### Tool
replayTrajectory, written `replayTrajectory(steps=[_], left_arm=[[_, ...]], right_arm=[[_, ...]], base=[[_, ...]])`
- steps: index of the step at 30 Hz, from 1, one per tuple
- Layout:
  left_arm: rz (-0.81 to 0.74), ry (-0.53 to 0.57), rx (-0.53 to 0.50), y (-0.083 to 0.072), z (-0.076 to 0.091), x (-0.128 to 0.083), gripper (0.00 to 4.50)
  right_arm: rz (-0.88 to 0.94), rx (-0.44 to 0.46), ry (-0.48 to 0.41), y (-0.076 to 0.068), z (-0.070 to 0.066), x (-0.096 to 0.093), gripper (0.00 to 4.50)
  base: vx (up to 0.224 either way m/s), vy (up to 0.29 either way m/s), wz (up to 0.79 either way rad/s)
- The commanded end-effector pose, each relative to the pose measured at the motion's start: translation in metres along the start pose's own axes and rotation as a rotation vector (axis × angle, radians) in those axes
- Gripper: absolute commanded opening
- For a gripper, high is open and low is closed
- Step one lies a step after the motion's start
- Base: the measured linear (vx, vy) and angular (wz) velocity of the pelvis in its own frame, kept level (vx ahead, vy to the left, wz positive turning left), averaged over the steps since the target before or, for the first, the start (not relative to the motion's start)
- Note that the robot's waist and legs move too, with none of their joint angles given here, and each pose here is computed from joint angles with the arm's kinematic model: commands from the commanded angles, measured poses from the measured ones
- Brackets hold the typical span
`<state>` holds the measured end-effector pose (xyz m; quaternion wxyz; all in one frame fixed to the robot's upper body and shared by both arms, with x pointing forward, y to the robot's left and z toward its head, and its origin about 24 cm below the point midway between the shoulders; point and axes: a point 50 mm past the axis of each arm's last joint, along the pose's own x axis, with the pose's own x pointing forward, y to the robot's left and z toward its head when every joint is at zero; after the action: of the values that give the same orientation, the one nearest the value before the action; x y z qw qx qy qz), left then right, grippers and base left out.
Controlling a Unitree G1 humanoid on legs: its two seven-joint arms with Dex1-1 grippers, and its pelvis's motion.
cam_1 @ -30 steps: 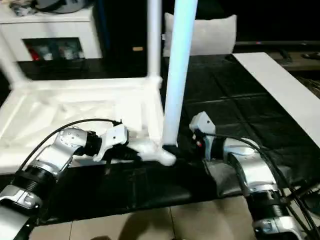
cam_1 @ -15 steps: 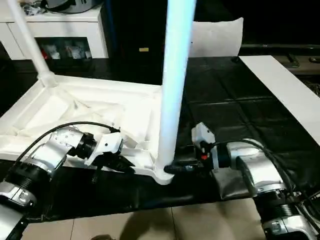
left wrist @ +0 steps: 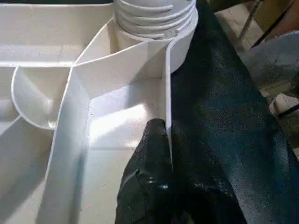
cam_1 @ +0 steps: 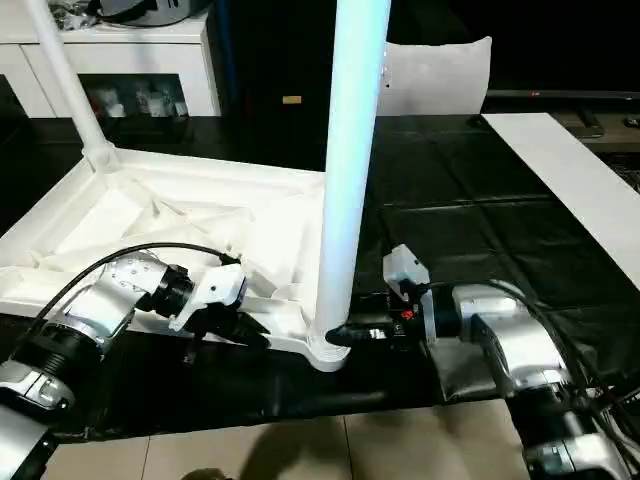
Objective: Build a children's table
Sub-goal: Rotate leg to tighten
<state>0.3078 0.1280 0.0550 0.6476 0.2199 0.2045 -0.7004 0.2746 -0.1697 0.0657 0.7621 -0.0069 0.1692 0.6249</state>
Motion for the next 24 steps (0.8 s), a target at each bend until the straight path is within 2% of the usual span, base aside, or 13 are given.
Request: replayTrajectory(steps=[1, 3, 5, 6, 8, 9, 11, 13, 14, 15, 20, 21, 24], left_arm=[[0.102, -0.055, -0.004, 0.009, 0.018, 0.009, 0.00], [0.184, -0.103, -0.068, 0.014, 0.028, 0.019, 0.00], [0.201, -0.114, -0.077, 0.015, 0.030, 0.021, 0.00], [0.257, -0.140, -0.109, 0.018, 0.037, 0.028, 0.00], [0.333, -0.169, -0.153, 0.024, 0.043, 0.034, 0.00], [0.401, -0.179, -0.183, 0.028, 0.048, 0.040, 0.00], [0.463, -0.191, -0.204, 0.031, 0.053, 0.044, 0.00], [0.539, -0.202, -0.226, 0.035, 0.058, 0.049, 0.00], [0.541, -0.198, -0.217, 0.035, 0.060, 0.050, 0.00], [0.544, -0.196, -0.208, 0.034, 0.061, 0.050, 0.00], [0.543, -0.179, -0.172, 0.034, 0.057, 0.043, 0.00], [0.520, -0.175, -0.155, 0.033, 0.054, 0.037, 0.00], [0.483, -0.166, -0.122, 0.030, 0.050, 0.032, 0.00]], right_arm=[[-0.052, 0.017, -0.035, 0.001, 0.004, 0.018, 1.91], [-0.275, 0.060, -0.071, -0.014, 0.007, 0.037, 1.91], [-0.307, 0.073, -0.082, -0.016, 0.008, 0.040, 1.91], [-0.379, 0.103, -0.102, -0.020, 0.011, 0.050, 1.91], [-0.481, 0.123, -0.098, -0.026, 0.014, 0.059, 1.91], [-0.586, 0.165, -0.101, -0.033, 0.016, 0.065, 1.91], [-0.640, 0.207, -0.130, -0.036, 0.019, 0.070, 1.91], [-0.687, 0.207, -0.155, -0.038, 0.023, 0.076, 1.91], [-0.682, 0.176, -0.164, -0.037, 0.025, 0.077, 1.91], [-0.668, 0.151, -0.189, -0.036, 0.028, 0.078, 2.47], [-0.647, 0.131, -0.231, -0.034, 0.031, 0.072, 2.90], [-0.643, 0.103, -0.228, -0.034, 0.030, 0.063, 3.05], [-0.625, 0.054, -0.215, -0.035, 0.028, 0.051, 3.25]], base=[[0.000, 0.000, 0.00], [0.000, 0.000, 0.00], [0.000, 0.000, 0.00], [0.000, 0.000, 0.00], [0.000, 0.000, 0.00], [0.000, 0.000, 0.00], [0.000, 0.000, 0.00], [0.000, 0.000, 0.00], [0.000, 0.000, 0.00], [0.000, 0.000, 0.00], [0.010, -0.002, 0.01], [0.000, 0.000, 0.00], [0.000, 0.000, 0.00]])
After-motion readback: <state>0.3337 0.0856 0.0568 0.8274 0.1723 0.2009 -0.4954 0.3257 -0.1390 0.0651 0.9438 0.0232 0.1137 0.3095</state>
